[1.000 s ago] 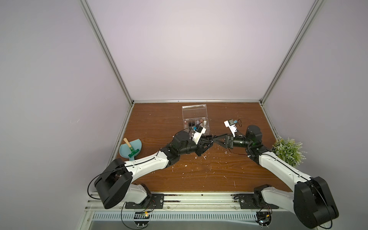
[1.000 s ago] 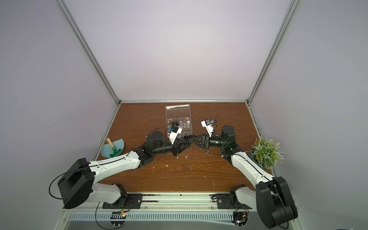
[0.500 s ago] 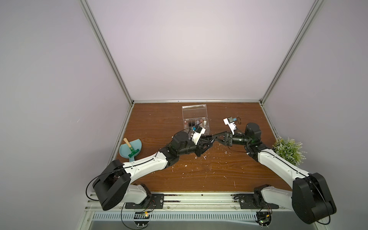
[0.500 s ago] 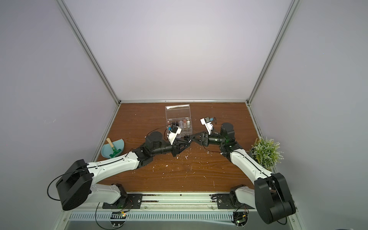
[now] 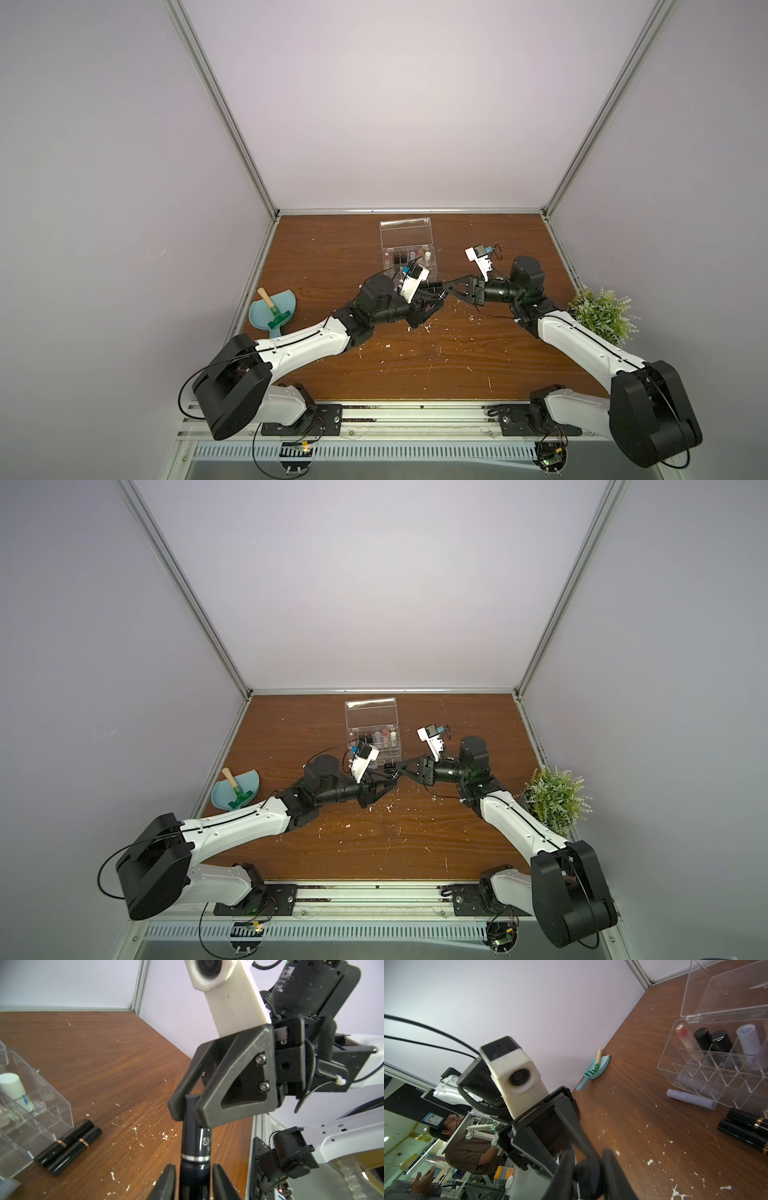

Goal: Arrange the lipsticks in the organizer
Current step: Pick up the lipstick at the center of the board.

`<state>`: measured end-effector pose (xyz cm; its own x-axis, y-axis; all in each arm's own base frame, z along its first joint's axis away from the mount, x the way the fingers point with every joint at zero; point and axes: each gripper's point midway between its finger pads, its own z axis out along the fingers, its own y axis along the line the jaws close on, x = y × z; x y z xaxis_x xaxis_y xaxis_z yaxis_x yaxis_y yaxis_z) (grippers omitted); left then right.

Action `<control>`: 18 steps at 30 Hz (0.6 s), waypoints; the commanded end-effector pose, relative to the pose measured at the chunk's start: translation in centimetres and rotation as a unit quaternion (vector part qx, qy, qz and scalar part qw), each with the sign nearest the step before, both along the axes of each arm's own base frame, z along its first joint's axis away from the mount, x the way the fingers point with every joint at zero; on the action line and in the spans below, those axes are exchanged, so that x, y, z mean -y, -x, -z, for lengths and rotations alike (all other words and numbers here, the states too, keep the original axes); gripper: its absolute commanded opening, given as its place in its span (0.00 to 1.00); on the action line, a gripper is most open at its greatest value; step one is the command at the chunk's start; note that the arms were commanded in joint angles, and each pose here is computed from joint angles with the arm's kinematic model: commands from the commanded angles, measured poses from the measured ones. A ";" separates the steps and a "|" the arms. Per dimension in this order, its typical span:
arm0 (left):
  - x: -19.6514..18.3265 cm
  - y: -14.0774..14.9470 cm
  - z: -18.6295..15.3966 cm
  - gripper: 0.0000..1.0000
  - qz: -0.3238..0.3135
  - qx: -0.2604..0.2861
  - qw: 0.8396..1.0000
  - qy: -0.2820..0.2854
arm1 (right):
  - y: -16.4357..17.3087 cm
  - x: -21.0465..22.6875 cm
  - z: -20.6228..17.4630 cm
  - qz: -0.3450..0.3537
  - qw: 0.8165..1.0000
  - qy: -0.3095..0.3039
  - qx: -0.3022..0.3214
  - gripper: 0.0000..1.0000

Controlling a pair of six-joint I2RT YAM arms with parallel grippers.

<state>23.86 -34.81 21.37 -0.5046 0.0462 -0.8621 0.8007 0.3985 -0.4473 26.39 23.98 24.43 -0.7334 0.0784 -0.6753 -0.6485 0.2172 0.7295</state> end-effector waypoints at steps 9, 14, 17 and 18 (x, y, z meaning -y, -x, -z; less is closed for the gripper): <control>-3.7 -2.8 0.4 0.81 -0.126 0.014 0.990 -0.059 | -3.3 0.0 -0.2 0.049 0.996 0.051 0.046 0.15; -8.1 -3.9 0.9 0.82 -0.230 0.034 0.969 -0.089 | -5.8 -0.4 0.1 0.083 0.991 0.090 0.060 0.15; -9.6 -3.9 0.7 0.82 -0.261 0.040 0.961 -0.085 | -7.4 -0.9 0.0 0.104 0.986 0.111 0.071 0.14; -10.1 -3.9 0.7 0.81 -0.272 0.042 0.958 -0.085 | -7.9 -1.0 -0.1 0.113 0.984 0.117 0.076 0.14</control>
